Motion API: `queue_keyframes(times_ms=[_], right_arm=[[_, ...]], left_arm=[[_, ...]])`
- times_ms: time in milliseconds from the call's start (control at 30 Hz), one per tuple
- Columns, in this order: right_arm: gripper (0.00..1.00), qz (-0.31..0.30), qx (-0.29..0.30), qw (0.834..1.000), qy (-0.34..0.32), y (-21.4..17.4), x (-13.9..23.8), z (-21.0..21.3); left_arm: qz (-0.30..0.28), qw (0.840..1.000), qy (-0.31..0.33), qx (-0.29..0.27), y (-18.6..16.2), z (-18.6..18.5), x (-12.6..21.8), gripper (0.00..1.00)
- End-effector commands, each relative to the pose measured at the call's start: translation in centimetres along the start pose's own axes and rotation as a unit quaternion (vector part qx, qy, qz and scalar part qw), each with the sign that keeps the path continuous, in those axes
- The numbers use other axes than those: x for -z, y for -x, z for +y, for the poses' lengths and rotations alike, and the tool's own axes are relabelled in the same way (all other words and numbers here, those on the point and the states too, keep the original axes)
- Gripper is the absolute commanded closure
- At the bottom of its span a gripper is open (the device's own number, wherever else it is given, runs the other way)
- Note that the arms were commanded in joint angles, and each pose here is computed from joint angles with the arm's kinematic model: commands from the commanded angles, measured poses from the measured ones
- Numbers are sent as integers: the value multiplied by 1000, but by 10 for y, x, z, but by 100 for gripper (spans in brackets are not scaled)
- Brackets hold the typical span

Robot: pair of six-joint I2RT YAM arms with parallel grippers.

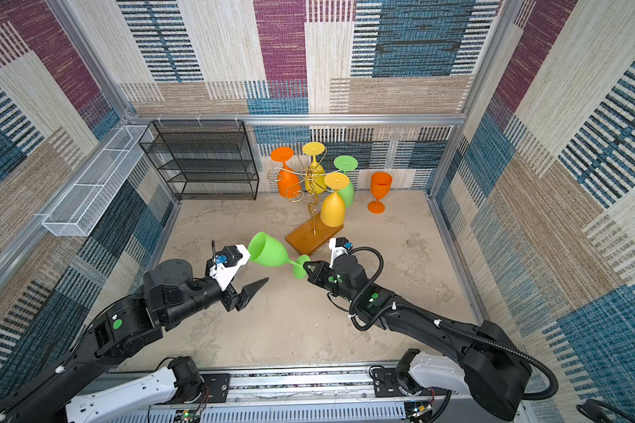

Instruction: Take the wine glass off the wine glass rack

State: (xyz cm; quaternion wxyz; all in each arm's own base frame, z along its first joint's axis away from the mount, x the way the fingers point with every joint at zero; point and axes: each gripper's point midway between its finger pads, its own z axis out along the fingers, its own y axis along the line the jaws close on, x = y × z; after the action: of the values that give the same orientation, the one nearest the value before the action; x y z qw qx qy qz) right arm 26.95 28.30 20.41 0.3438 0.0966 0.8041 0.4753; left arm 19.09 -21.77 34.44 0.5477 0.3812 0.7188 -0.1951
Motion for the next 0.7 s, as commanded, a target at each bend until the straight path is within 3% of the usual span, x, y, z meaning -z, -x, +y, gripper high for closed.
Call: queue_keyframes(times_ms=[0, 400, 667], right_arm=[[100, -35, 27, 998, 36, 13, 6, 18], [100, -51, 45, 997, 48, 16, 18, 24], [100, -60, 51, 996, 49, 18, 22, 25]], left_arm=[[-15, 997, -55, 43, 10, -10, -4, 23], [-12, 991, -81, 105, 10, 6, -37, 39], [-6, 988, -87, 126, 11, 10, -43, 81]])
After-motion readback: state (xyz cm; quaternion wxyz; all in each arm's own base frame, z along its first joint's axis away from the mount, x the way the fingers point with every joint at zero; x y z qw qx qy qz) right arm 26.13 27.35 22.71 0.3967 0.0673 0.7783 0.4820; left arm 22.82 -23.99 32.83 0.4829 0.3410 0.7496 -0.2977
